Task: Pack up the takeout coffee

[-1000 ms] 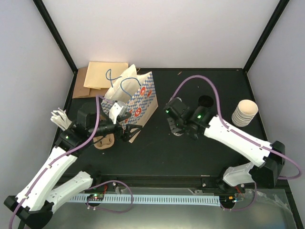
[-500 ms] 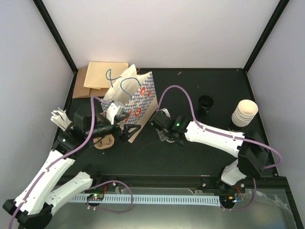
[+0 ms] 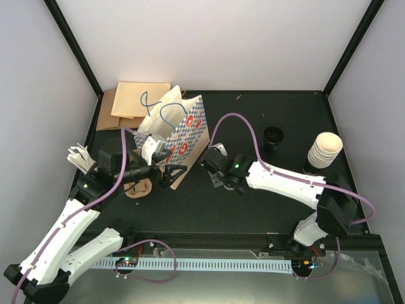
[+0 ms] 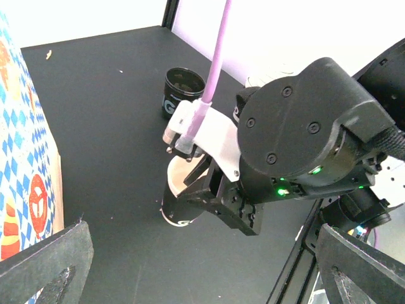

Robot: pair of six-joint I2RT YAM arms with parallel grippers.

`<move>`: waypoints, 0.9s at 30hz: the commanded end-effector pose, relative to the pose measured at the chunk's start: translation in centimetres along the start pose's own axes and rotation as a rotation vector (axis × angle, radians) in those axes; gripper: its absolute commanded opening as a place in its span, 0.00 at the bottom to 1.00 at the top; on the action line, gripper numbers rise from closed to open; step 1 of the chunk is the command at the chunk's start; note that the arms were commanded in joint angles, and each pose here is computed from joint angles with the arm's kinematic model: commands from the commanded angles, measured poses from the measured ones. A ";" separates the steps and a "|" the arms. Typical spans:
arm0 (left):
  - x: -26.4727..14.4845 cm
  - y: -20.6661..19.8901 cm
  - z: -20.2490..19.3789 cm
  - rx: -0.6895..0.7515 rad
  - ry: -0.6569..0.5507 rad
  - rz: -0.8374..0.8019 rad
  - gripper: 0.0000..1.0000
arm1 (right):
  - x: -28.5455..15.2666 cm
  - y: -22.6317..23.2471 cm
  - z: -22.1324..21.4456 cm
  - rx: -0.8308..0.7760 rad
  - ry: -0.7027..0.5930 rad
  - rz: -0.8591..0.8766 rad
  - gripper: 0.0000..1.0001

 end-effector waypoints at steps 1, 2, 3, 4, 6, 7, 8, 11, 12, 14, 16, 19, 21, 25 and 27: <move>0.0 0.0 0.2 -0.005 -0.012 0.010 0.99 | -2.6 -1.1 0.9 0.030 -0.084 -0.023 0.25; 0.0 0.0 0.2 -0.005 -0.013 0.011 0.99 | -3.2 -1.4 1.0 0.035 -0.096 -0.029 0.25; 0.0 0.0 0.2 -0.006 -0.011 0.013 0.99 | -3.7 -1.7 1.1 0.040 -0.108 -0.034 0.31; 0.1 0.1 0.2 -0.010 -0.010 0.015 0.99 | -4.2 -2.0 1.1 0.048 -0.122 -0.040 0.33; 0.2 0.2 0.1 -0.018 -0.007 0.019 0.99 | -5.2 -2.7 1.0 0.073 -0.150 -0.060 0.43; 0.2 0.2 0.1 -0.019 -0.008 0.019 0.99 | -5.8 -3.1 0.9 0.090 -0.169 -0.071 0.52; 0.2 0.2 0.0 -0.020 -0.008 0.018 0.99 | -6.1 -3.6 0.8 0.109 -0.183 -0.090 0.61; 0.2 0.2 0.0 -0.021 -0.011 0.013 0.99 | -6.8 -4.8 0.1 0.170 -0.220 -0.149 0.90; 0.2 0.2 0.0 -0.020 -0.012 0.012 0.99 | -6.9 -5.1 -0.2 0.193 -0.225 -0.173 0.99; 0.2 0.2 0.1 -0.020 -0.013 0.011 0.99 | -7.0 -5.8 -0.7 0.237 -0.228 -0.216 1.00; 0.2 0.1 0.1 -0.019 -0.013 0.008 0.99 | -7.0 -6.4 -1.4 0.292 -0.218 -0.272 1.00; 0.2 0.1 0.1 -0.021 -0.012 0.007 0.99 | -6.7 -6.9 -2.3 0.348 -0.200 -0.322 1.00; 0.2 0.1 0.1 -0.023 -0.010 0.005 0.99 | -6.3 -6.9 -2.7 0.361 -0.187 -0.337 1.00; 0.2 0.1 0.1 -0.026 -0.014 0.004 0.99 | -5.8 -7.3 -3.3 0.400 -0.154 -0.392 1.00; 0.2 0.1 0.0 -0.027 -0.012 0.003 0.99 | -5.5 -7.4 -3.4 0.416 -0.147 -0.400 1.00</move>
Point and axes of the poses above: each gripper's point midway between its finger pads, its own x axis out along the fingers, its own y axis along the line the jaws close on, z = x × y, the point moved 8 cm from there along -x, back along the fingers, and after that the axes turned 10 degrees about -x, right-handed, at the moved point
